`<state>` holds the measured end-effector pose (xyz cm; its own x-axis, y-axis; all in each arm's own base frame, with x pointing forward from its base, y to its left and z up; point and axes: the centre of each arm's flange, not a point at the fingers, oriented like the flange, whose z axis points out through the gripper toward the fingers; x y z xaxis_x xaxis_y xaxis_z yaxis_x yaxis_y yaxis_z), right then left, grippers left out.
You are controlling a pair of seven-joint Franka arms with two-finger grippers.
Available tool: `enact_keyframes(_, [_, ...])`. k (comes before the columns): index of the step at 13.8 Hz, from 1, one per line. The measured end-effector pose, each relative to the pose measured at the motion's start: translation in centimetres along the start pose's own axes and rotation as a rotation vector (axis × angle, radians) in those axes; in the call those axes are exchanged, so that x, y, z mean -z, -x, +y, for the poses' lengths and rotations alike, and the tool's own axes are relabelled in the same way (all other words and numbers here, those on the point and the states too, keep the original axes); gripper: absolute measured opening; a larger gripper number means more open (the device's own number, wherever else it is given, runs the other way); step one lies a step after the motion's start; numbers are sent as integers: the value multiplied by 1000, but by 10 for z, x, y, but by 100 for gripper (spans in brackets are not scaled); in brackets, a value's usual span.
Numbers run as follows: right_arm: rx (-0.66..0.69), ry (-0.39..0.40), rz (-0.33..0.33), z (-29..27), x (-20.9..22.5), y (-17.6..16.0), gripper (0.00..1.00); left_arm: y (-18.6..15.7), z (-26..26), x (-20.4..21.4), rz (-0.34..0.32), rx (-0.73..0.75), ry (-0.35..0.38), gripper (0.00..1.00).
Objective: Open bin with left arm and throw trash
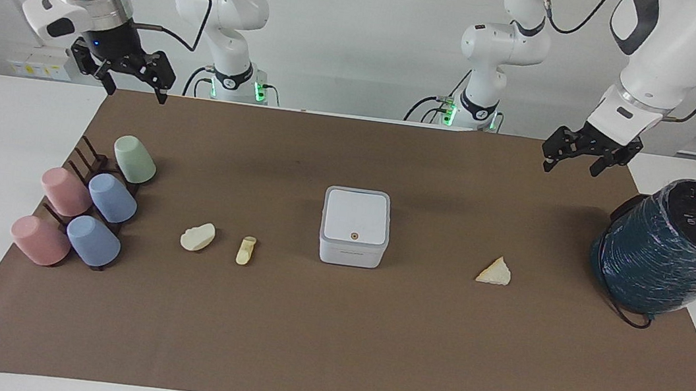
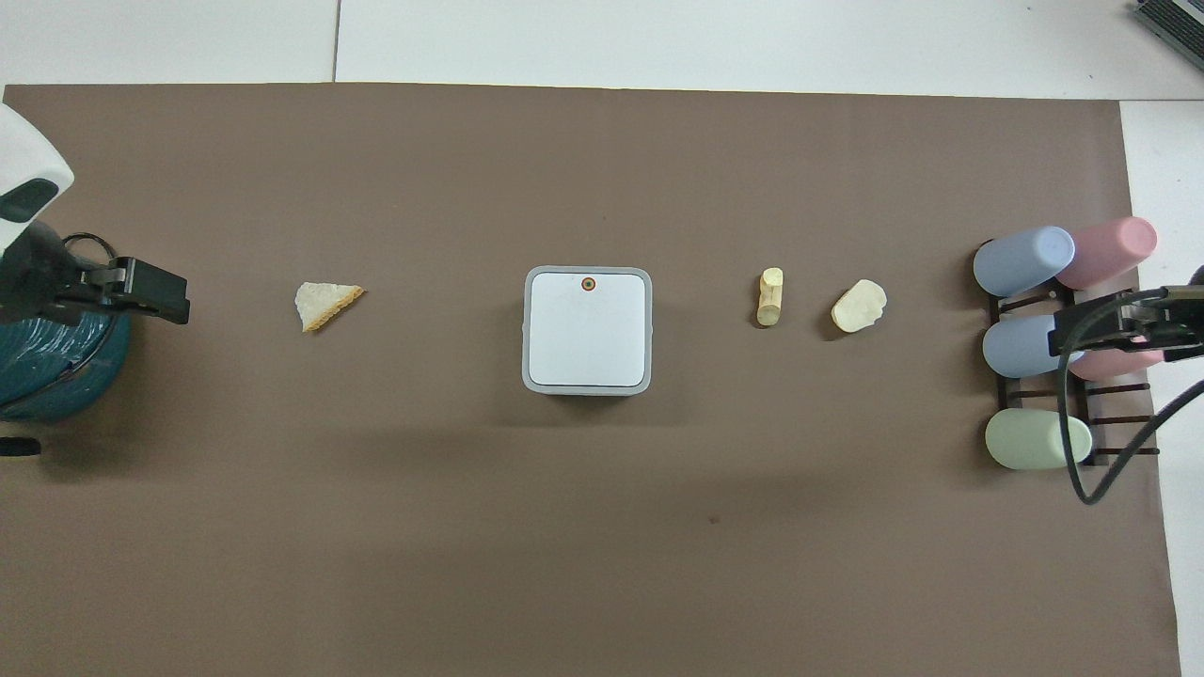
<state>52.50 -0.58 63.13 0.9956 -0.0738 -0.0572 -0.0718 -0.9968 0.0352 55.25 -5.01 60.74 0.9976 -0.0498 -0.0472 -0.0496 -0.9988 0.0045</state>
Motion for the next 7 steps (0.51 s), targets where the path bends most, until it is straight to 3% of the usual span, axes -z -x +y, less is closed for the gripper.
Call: enact_keyframes(7, [4,0,-4,-2,0,1,100,0,0,0,1,0,0,100])
